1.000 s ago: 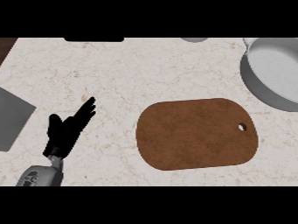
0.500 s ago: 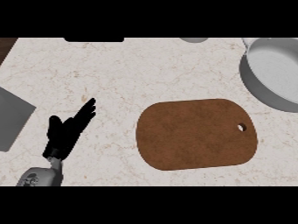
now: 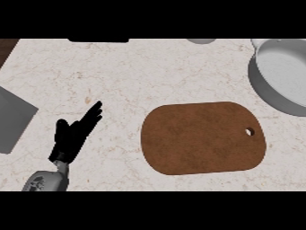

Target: Pick the sweet potato from the cutting board and place it in the pot

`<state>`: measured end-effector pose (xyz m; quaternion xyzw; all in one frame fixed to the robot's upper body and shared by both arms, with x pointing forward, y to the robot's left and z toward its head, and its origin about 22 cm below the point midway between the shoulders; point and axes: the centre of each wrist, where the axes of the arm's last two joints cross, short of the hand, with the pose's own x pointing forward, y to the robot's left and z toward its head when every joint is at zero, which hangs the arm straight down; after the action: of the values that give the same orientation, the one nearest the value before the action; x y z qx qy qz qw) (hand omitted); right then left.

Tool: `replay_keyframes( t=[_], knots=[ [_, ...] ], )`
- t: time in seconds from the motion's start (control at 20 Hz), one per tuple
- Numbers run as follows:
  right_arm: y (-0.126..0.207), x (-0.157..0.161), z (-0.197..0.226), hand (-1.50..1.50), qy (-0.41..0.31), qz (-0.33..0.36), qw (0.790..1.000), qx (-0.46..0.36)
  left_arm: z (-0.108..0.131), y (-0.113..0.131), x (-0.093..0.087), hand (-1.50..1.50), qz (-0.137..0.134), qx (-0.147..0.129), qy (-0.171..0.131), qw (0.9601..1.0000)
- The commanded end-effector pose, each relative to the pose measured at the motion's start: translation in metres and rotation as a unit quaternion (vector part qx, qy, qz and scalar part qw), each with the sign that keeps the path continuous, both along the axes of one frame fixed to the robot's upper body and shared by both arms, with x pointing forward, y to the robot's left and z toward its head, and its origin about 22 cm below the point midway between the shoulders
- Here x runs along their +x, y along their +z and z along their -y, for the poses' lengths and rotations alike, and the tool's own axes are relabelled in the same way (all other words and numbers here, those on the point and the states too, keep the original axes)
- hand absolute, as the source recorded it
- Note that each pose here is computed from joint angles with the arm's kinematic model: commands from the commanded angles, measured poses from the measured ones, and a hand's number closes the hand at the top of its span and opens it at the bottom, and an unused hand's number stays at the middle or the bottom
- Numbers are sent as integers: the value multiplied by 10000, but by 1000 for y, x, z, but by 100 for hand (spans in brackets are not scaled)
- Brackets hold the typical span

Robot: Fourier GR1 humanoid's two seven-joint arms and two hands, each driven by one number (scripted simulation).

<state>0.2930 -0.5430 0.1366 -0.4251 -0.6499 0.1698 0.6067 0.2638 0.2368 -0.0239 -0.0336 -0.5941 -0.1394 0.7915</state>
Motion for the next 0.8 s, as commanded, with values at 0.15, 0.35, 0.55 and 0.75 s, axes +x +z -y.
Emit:
replay_keyframes(
  t=[0.15, 0.35, 0.55, 0.75],
  knots=[
    [11, 59, -48, 150, 11, -617, 9967, -526, -3, 3, 3, 0, 35, 94, 5, 9999],
    [7, 80, -70, 150, 66, -929, 9915, -906, -4, 0, -4, 0, 58, 17, -59, 10000],
    [0, 77, -68, 150, -338, -1506, 9659, -2081, -8, 16, 7, 0, 127, 78, -196, 9997],
    [-2, 100, -97, 150, -575, -2039, 9417, -2612, 18, 2, 15, 0, 149, -2, -294, 9995]
  ],
)
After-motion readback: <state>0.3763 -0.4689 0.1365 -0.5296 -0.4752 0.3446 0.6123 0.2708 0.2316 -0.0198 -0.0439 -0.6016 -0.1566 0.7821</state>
